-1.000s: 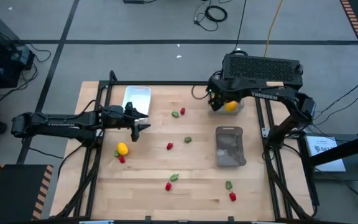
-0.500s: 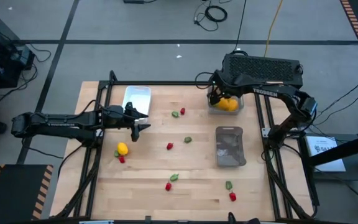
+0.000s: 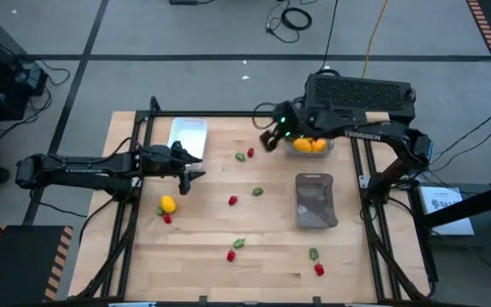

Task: Sort produce into baskets
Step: Put the yellow lemon into the gray bin

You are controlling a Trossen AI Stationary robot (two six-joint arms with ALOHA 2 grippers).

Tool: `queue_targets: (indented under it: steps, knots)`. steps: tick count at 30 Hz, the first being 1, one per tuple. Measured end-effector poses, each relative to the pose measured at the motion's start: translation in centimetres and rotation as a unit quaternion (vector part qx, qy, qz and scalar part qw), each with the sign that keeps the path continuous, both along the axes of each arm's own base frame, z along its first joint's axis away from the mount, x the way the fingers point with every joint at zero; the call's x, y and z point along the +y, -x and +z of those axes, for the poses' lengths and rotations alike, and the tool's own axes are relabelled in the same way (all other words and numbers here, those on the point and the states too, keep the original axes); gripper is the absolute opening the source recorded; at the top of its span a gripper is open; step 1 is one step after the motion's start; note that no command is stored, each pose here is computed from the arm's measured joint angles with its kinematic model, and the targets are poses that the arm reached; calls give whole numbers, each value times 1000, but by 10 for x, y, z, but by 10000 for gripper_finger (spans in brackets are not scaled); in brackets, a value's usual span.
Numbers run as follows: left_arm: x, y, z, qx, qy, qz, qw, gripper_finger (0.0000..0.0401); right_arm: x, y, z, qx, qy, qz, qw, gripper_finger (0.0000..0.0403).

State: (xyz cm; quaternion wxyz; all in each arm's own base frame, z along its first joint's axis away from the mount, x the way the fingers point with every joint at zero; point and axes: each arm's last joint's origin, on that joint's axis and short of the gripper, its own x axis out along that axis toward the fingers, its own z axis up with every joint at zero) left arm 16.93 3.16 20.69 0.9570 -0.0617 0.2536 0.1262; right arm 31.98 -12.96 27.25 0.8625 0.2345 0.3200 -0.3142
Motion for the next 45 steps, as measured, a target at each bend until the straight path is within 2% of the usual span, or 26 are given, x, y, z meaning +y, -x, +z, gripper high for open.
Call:
queue_targets:
  steps: [3,6,9,12,14,16,18,20,21,25,27,30,33,36,40,45]
  knots:
    - [0,2,-3,12,14,7,1000,235,32,-27,6,-69,34,63,995,313]
    - [-1,4,-6,26,35,19,999,235,68,-53,-2,-110,55,122,985,313]
    - [-1,5,-5,24,37,25,999,235,105,-78,-21,-142,67,147,977,313]
    - [4,10,5,44,25,88,995,235,139,-101,-47,-191,70,153,967,313]
    - [8,17,14,79,3,150,986,235,158,-116,-62,-253,75,161,951,313]
    - [12,23,24,108,-11,191,976,235,173,-128,-75,-329,92,177,923,313]
    - [14,26,35,123,-13,202,971,235,184,-141,-88,-391,123,187,893,313]
    - [15,28,46,125,-12,207,970,235,190,-157,-103,-409,130,189,883,313]
    - [15,29,50,128,-10,210,969,235,192,-167,-108,-410,119,186,885,313]
    - [11,37,65,156,51,194,967,235,199,-211,-115,-320,79,203,922,313]
    - [9,42,71,175,69,189,964,235,201,-231,-114,-254,87,203,942,313]
    - [9,48,78,188,65,204,959,235,201,-253,-107,-205,102,156,961,313]
    - [9,49,80,188,51,219,956,235,198,-270,-97,-206,107,125,965,313]
    - [10,48,79,189,50,220,956,235,193,-275,-104,-260,108,111,953,313]
    - [10,47,79,190,48,220,956,235,186,-275,-119,-248,112,73,959,313]
    - [10,47,79,190,48,222,955,235,184,-278,-140,-235,100,103,961,313]
